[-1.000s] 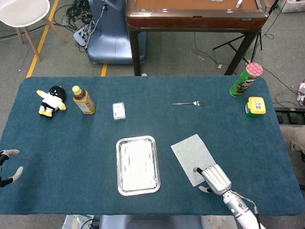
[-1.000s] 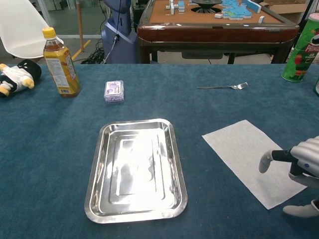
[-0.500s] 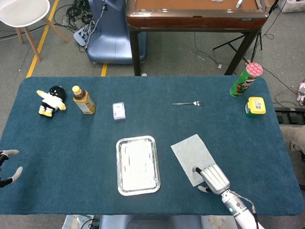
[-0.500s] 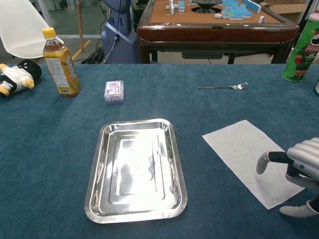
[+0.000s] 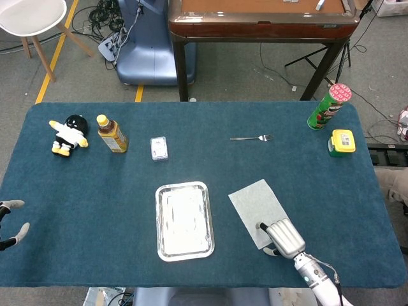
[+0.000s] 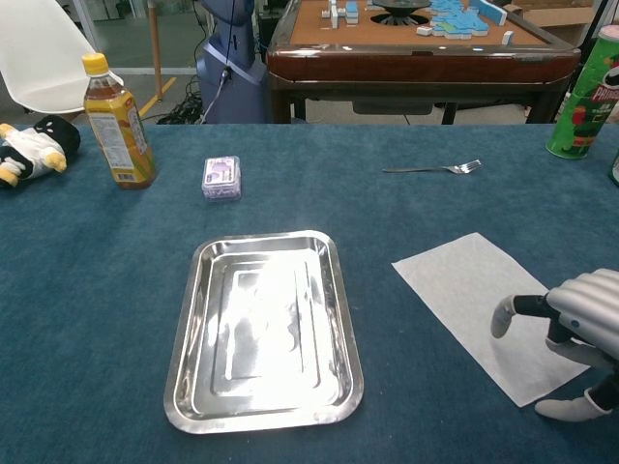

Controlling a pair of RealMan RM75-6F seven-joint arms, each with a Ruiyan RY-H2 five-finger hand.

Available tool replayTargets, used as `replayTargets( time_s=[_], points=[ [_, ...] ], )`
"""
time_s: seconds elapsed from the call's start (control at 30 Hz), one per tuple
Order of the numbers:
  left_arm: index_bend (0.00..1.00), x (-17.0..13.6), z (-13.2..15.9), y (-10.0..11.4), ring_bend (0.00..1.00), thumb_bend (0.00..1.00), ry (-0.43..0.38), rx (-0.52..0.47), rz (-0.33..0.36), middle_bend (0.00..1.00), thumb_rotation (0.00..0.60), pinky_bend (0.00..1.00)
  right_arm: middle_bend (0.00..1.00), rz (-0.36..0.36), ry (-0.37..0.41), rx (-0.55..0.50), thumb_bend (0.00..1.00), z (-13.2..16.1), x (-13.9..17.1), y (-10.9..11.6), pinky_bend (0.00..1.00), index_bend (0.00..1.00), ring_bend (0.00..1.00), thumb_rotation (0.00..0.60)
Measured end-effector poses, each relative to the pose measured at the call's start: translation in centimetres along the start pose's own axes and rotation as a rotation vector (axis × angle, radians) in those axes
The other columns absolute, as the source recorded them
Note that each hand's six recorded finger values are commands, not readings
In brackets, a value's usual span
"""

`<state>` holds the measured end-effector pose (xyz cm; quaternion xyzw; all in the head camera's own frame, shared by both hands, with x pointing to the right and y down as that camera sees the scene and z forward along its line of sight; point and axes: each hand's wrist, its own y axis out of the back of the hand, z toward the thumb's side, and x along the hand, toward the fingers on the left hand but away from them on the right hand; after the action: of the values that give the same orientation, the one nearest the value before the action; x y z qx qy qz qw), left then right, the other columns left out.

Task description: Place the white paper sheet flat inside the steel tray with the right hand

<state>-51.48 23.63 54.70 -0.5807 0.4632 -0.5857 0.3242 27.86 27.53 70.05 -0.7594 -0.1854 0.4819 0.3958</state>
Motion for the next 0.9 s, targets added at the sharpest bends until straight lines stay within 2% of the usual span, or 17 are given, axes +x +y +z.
replayTargets(
  time_s=[0.73, 0.9],
  points=[
    [0.35, -0.1, -0.1, 0.1, 0.38, 0.28, -0.002, -0.008, -0.002, 0.38, 0.600, 0.55, 1.00, -0.061, 0.008, -0.018, 0.00, 0.3, -1.1, 0.3, 1.00, 0.37, 1.00, 0.600],
    [0.35, -0.1, -0.1, 0.1, 0.38, 0.28, -0.002, -0.008, 0.000, 0.38, 0.600, 0.55, 1.00, -0.065, 0.011, -0.022, 0.07, 0.5, -1.3, 0.2, 1.00, 0.37, 1.00, 0.600]
  ],
)
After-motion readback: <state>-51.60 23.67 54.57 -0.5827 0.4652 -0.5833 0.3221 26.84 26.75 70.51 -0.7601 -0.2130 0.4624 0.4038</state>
